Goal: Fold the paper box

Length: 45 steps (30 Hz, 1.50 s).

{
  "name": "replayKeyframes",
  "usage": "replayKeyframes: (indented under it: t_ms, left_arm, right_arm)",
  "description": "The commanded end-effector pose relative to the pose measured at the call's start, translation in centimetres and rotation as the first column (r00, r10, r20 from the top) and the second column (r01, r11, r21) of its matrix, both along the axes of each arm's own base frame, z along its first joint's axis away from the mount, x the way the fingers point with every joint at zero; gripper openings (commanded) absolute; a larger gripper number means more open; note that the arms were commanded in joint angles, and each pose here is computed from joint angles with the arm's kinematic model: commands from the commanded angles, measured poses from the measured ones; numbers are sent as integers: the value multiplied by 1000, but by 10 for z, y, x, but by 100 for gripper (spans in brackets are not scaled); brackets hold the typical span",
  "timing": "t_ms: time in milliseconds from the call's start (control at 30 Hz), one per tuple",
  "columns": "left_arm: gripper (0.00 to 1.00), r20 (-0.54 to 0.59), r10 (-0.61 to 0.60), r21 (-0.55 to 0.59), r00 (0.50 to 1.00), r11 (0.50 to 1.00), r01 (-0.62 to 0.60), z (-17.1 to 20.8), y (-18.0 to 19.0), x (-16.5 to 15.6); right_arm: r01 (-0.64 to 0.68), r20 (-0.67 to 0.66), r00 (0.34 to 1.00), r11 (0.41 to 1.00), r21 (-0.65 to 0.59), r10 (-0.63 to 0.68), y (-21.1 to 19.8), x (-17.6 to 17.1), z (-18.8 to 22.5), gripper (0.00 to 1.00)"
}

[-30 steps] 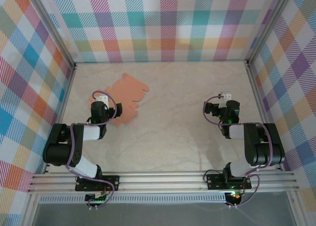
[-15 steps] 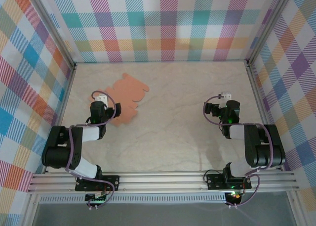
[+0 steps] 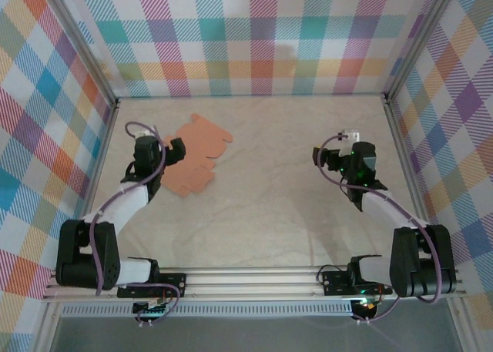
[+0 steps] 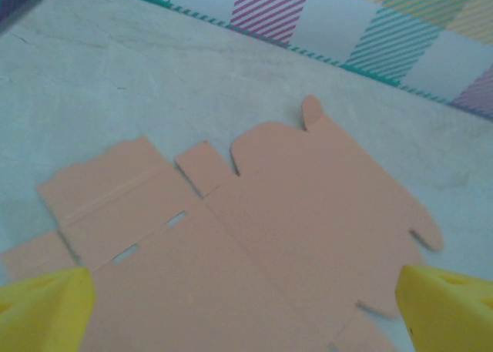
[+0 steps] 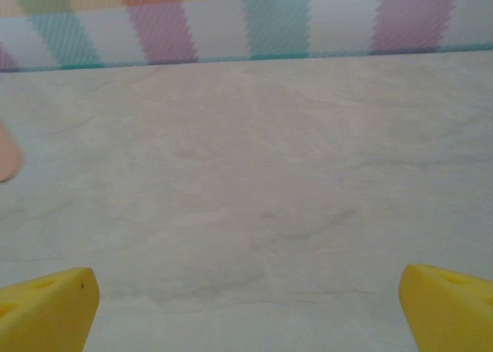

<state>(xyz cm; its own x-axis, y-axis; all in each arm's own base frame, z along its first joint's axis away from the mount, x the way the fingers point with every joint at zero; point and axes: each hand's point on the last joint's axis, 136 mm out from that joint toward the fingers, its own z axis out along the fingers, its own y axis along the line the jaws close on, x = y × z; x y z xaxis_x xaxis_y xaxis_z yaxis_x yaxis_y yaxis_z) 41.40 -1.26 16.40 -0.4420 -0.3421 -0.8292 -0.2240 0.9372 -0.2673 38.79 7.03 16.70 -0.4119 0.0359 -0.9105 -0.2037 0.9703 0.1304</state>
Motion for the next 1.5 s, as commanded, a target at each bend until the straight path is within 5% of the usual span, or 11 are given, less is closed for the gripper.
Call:
replayKeyframes:
  t_ms: [0,233,433,800,1100,1267,1467]
  left_arm:
    - [100,-229,35,-186,973,979,-79,-37,-16,3]
    - [100,-381,39,-264,924,953,-149,-78,-32,46]
    - [100,-469,-13,-275,883,952,-132,-113,-47,64]
    - [100,-557,-266,-333,787,939,82,-145,-123,51]
    - [100,-491,-503,-416,711,853,315,-130,-231,38]
    - [100,-356,-490,-359,796,858,368,-83,-240,48]
    - [100,-318,-173,-258,932,962,90,-57,-171,25]
  right_arm:
    - [-98,-60,993,994,58,101,37,-10,10,100]
    - [-265,-128,950,953,145,283,108,-22,13,100]
    - [-252,-187,939,946,202,290,117,-23,2,100]
    - [-144,-263,945,970,196,194,104,-15,-5,100]
    - [-57,-342,926,956,289,159,91,-10,-11,100]
    - [-10,-385,913,949,314,137,75,1,-12,100]
    - [-36,-415,893,949,313,171,81,19,-16,100]
